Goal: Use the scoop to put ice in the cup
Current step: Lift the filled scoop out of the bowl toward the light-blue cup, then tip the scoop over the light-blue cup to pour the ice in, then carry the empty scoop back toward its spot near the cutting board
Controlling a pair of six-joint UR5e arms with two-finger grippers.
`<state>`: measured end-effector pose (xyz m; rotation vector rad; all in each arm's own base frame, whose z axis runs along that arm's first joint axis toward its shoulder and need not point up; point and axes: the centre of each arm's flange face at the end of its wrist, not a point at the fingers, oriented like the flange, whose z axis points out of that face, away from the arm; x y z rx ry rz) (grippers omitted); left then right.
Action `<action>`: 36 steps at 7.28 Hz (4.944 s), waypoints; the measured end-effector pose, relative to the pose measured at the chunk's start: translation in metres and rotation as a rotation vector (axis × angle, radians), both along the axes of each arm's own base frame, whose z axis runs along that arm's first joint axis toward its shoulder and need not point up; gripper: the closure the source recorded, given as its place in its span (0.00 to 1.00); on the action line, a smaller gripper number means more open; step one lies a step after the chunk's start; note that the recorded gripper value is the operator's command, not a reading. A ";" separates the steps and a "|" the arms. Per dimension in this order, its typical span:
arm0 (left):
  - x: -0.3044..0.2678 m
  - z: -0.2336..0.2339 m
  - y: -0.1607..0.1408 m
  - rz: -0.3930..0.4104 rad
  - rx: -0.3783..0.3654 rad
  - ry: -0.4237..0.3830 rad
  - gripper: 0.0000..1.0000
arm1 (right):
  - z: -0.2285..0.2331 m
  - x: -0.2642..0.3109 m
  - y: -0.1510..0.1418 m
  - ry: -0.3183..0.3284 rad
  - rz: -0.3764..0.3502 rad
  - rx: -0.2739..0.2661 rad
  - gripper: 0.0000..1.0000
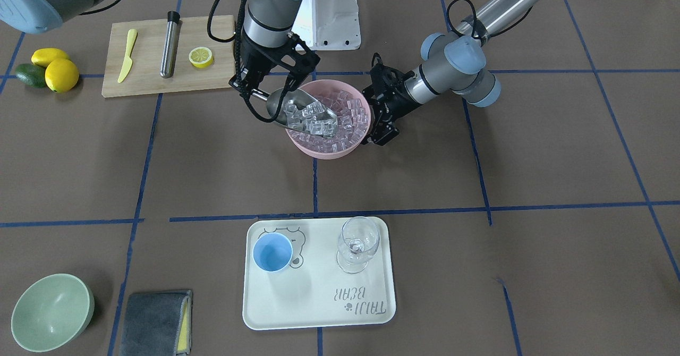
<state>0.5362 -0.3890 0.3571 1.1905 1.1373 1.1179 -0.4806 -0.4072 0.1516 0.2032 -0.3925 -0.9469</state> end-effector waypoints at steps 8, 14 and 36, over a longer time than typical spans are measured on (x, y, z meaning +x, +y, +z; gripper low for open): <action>0.000 -0.001 0.000 0.000 0.001 0.001 0.00 | 0.023 0.049 -0.205 0.180 -0.014 -0.137 1.00; -0.001 -0.002 -0.001 -0.002 0.004 0.004 0.00 | 0.036 0.060 -0.224 0.298 -0.043 -0.216 1.00; -0.003 -0.003 -0.002 -0.004 0.009 0.016 0.00 | 0.008 0.156 -0.264 0.174 0.080 -0.418 1.00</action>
